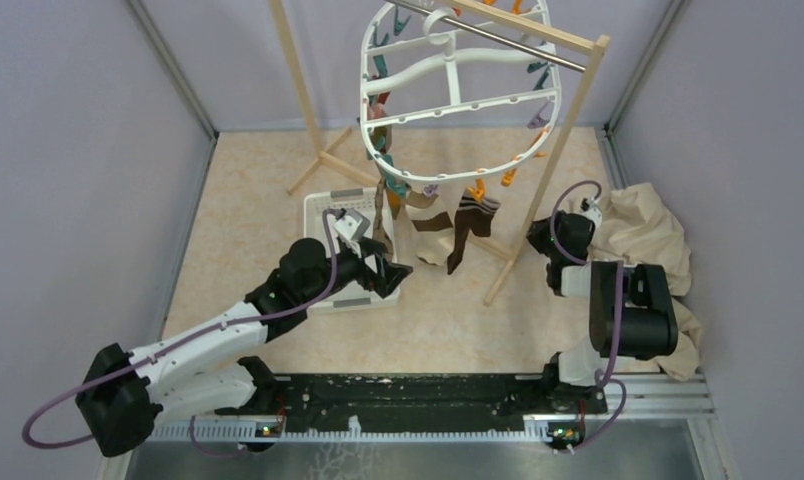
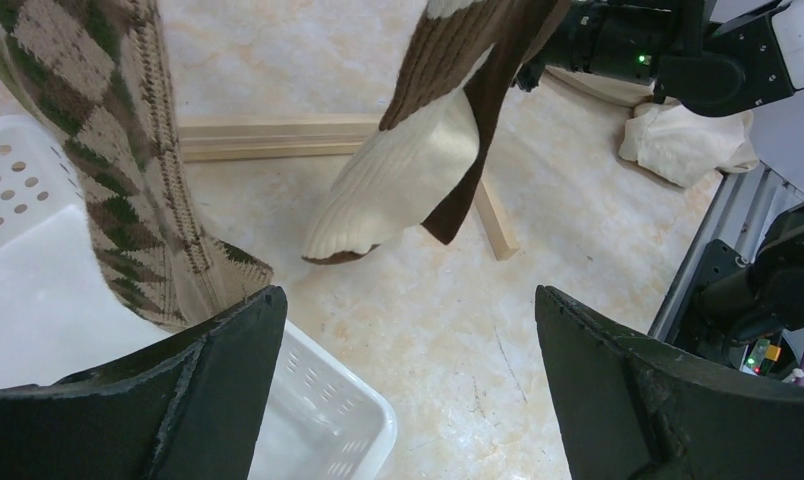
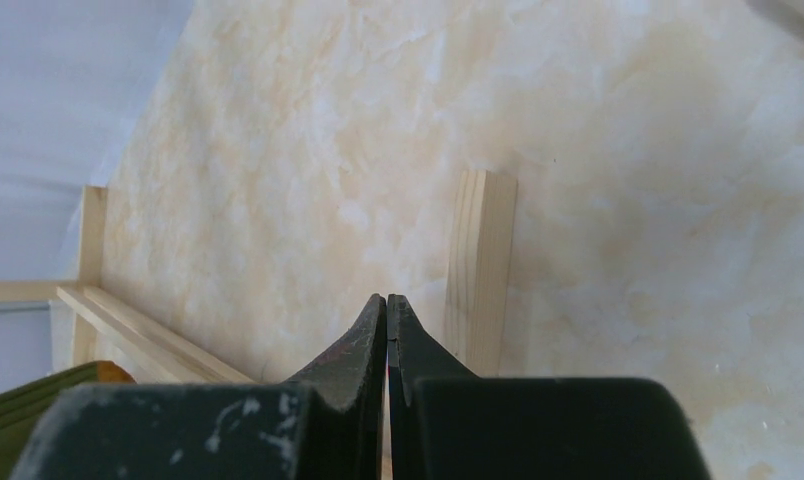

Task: Clip the socks to the hanger
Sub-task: Move the hanger to the center of the board.

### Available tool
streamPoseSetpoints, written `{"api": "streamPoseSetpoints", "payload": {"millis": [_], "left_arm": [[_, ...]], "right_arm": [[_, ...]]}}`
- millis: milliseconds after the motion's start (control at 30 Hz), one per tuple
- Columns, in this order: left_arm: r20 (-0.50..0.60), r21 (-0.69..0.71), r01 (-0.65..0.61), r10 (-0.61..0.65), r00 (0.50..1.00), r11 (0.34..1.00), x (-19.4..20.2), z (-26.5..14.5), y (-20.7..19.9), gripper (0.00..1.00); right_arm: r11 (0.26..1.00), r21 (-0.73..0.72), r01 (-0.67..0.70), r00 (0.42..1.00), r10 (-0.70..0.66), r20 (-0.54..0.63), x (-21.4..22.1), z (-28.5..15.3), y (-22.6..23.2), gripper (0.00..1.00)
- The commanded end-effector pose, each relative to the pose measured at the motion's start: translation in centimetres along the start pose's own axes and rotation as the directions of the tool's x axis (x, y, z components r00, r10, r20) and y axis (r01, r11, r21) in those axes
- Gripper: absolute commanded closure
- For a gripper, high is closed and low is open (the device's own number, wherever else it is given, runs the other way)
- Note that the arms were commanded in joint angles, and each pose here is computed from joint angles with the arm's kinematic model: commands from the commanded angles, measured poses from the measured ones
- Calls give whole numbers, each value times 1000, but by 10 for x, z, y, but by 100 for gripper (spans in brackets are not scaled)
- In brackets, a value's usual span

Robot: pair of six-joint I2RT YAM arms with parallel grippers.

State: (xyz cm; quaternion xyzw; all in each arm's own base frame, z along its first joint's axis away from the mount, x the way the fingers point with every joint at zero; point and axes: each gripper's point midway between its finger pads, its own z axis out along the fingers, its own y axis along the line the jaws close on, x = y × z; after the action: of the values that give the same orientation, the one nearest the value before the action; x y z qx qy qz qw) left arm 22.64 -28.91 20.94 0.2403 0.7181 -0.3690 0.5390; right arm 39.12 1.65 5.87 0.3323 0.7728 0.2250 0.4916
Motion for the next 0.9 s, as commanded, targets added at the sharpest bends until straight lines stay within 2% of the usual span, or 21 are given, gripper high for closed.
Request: {"api": "streamPoseSetpoints", "payload": {"millis": [0,167,233,533,733,867], "left_arm": [[27,8,-15,15,1000,1000,-5,-3,-2,2],[15,35,-13,12,1000,999,-3,1,-7,1],[20,40,-13,12,1000,999,-4,0,-8,1],[51,59,-20,17,999,998,-10,-3,-11,1],[71,45,-23,20,997,999,-10,-6,-8,1],[87,37,-28,25,996,999,-13,-8,-7,1]], "right_arm": [[996,-83,-34,986,47,157,-45,-8,20,100],[990,0,-142,922,132,365,-73,-53,-10,100],[990,0,-141,913,130,387,-70,-72,-13,100],[989,-100,-109,983,123,138,8,-107,-7,100],[983,-172,-59,996,70,58,33,-113,12,100],[969,-244,-48,999,41,-34,48,-109,31,100]]}}
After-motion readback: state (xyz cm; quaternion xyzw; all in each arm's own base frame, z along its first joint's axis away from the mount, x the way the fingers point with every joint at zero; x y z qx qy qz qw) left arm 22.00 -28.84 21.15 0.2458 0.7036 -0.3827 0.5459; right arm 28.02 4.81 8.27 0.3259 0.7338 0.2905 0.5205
